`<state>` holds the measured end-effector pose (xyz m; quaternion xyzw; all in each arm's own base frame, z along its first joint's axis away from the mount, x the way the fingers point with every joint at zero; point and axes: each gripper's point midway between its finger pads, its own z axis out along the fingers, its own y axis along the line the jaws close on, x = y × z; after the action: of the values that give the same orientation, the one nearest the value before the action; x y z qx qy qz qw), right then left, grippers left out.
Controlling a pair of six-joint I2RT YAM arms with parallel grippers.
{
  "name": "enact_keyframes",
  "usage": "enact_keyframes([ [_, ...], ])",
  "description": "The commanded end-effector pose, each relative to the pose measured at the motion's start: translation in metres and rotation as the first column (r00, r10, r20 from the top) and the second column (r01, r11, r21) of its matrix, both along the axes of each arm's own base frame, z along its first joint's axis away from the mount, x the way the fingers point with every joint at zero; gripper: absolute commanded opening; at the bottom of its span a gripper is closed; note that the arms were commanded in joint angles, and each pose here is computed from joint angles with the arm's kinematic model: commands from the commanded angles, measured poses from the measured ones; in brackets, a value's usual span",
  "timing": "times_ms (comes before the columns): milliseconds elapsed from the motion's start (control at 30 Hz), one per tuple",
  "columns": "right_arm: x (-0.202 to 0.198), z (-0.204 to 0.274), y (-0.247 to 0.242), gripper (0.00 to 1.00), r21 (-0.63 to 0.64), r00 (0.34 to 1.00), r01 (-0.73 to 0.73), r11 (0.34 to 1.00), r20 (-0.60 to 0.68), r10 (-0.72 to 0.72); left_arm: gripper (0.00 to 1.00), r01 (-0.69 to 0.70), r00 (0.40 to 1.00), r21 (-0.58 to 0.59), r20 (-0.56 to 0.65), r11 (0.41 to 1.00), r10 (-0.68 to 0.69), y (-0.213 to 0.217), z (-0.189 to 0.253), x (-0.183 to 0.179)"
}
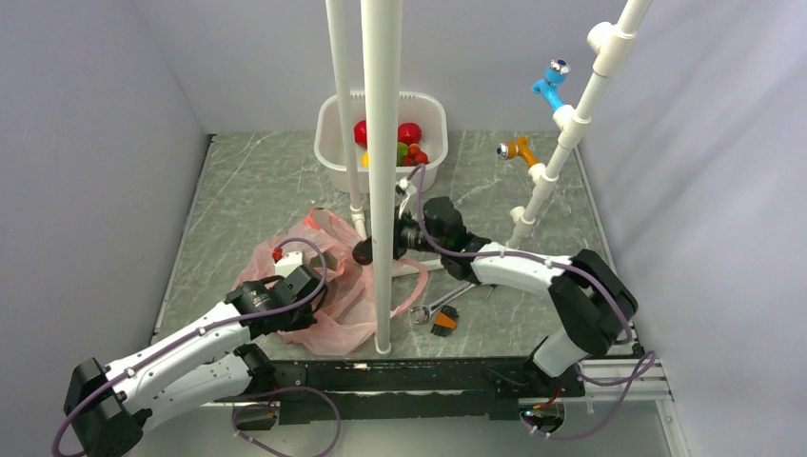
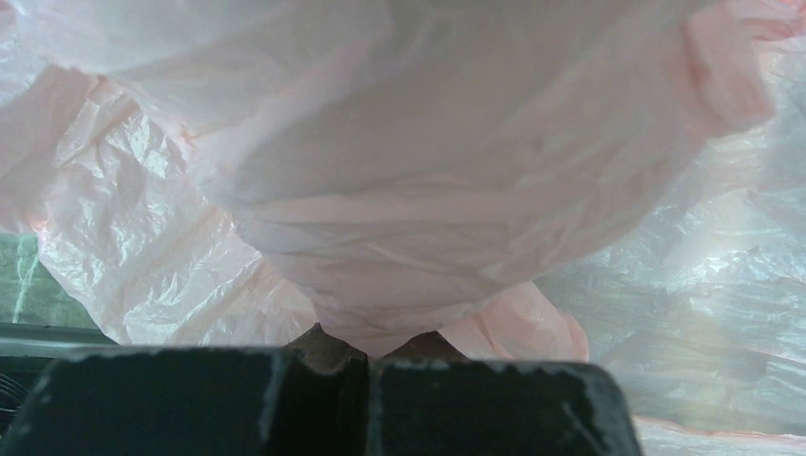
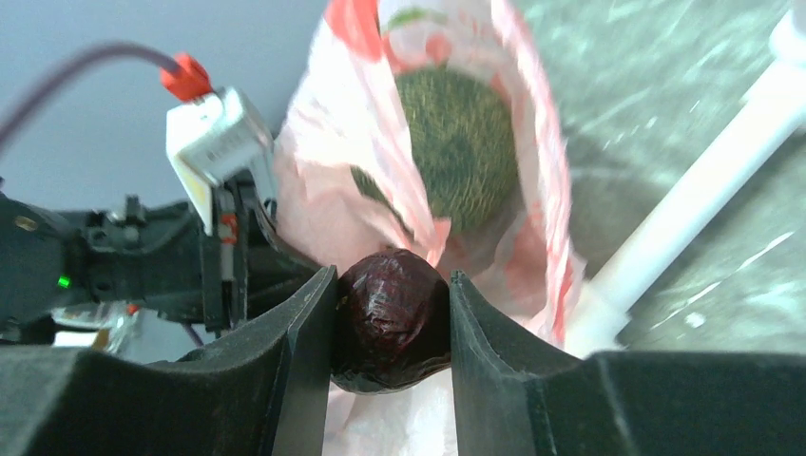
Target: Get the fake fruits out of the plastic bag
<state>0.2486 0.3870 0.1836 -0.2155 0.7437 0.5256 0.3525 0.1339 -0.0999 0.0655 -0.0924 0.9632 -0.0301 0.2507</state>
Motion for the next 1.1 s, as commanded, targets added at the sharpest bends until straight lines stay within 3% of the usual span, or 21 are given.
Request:
enact_keyframes([
  [0,0.042,0.069,-0.019,0.1,0.014,0.969,0.111,0.994,0.221,-0.111,0.0,-0.012,0.999,-0.027,0.038,1.0,0.013,-0.003,0.005,0.005],
  [267,0.153,0.094,-0.069,0.09,-0.002,0.88,0.386,0.922,0.3,-0.368,0.0,-0.019,0.998,-0.043,0.052,0.999,0.021,-0.004,0.009,0.006],
  [633,0.3,0.053,-0.081,0.1,-0.162,0.813,0.546,0.822,0.338,-0.474,0.01,-0.069,0.996,-0.07,0.046,0.995,0.072,-0.007,0.013,0.008],
  [800,0.33,0.025,-0.082,0.16,-0.227,0.817,0.556,0.8,0.326,-0.475,0.19,-0.055,0.995,-0.094,0.077,0.994,0.063,-0.007,0.025,0.009],
  [967,0.336,0.001,-0.078,0.29,-0.273,0.837,0.534,0.8,0.308,-0.453,0.62,-0.035,0.989,-0.104,0.137,0.994,0.049,-0.006,0.057,0.016],
  [1067,0.337,-0.009,-0.079,0.33,-0.293,0.839,0.532,0.795,0.308,-0.448,0.74,0.011,0.984,-0.1,0.18,0.995,0.007,-0.008,0.082,0.021],
])
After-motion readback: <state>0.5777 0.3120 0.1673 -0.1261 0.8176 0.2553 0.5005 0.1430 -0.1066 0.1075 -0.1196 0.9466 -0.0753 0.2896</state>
